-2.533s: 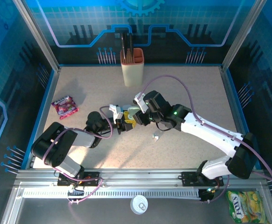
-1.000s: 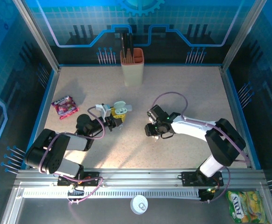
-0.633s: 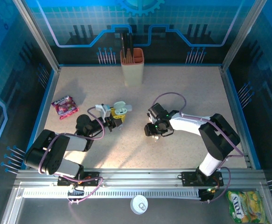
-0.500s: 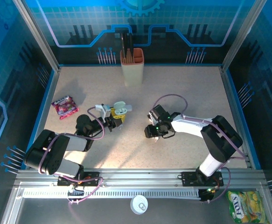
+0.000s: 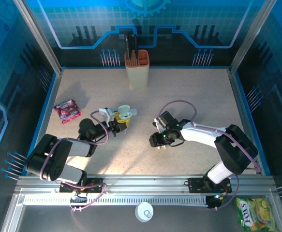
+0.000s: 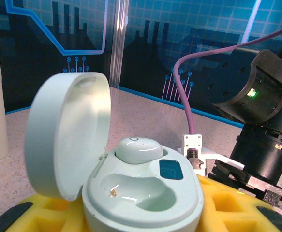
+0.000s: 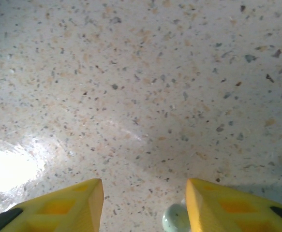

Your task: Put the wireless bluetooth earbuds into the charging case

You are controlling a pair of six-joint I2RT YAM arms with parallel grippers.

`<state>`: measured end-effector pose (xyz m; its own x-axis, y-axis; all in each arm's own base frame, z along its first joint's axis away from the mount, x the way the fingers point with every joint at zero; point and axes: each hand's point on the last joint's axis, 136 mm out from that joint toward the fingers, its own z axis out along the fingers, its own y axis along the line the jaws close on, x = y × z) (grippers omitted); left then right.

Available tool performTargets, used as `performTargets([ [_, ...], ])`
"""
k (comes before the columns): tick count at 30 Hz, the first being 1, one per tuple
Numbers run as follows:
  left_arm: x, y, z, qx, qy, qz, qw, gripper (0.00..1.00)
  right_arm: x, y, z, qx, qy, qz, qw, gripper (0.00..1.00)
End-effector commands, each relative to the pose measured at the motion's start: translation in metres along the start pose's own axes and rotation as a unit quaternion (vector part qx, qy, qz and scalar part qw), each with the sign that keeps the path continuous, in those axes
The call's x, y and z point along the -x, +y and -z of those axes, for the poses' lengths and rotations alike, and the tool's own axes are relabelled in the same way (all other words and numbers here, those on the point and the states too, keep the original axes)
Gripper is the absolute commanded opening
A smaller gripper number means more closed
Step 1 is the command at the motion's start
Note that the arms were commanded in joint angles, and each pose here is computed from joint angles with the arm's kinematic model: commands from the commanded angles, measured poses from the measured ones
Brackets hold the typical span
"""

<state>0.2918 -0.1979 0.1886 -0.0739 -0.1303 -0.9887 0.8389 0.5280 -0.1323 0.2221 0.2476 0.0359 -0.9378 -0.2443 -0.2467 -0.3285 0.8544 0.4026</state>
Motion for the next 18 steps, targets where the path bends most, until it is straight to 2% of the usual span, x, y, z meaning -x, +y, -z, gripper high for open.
performTargets([
  [1,0.004,-0.003,0.003,-0.008,-0.007,0.0,1.0,0.31,0.0,0.001,0.009,-0.004,0.0,0.011,1.0,0.5],
  [6,0.003,-0.002,0.003,-0.004,-0.007,0.0,1.0,0.31,0.01,-0.002,0.017,-0.02,0.0,0.053,0.998,0.51],
  [11,0.004,0.013,0.007,0.031,-0.011,0.013,0.999,0.3,0.016,0.008,0.028,-0.026,0.004,0.118,0.993,0.52],
  [14,0.005,0.022,0.009,0.05,-0.015,0.018,0.998,0.29,0.016,0.009,0.025,-0.023,0.018,0.118,0.993,0.52],
  [18,0.007,0.029,0.013,0.07,-0.02,0.021,0.997,0.29,0.015,0.006,0.017,-0.038,0.041,0.077,0.996,0.51],
])
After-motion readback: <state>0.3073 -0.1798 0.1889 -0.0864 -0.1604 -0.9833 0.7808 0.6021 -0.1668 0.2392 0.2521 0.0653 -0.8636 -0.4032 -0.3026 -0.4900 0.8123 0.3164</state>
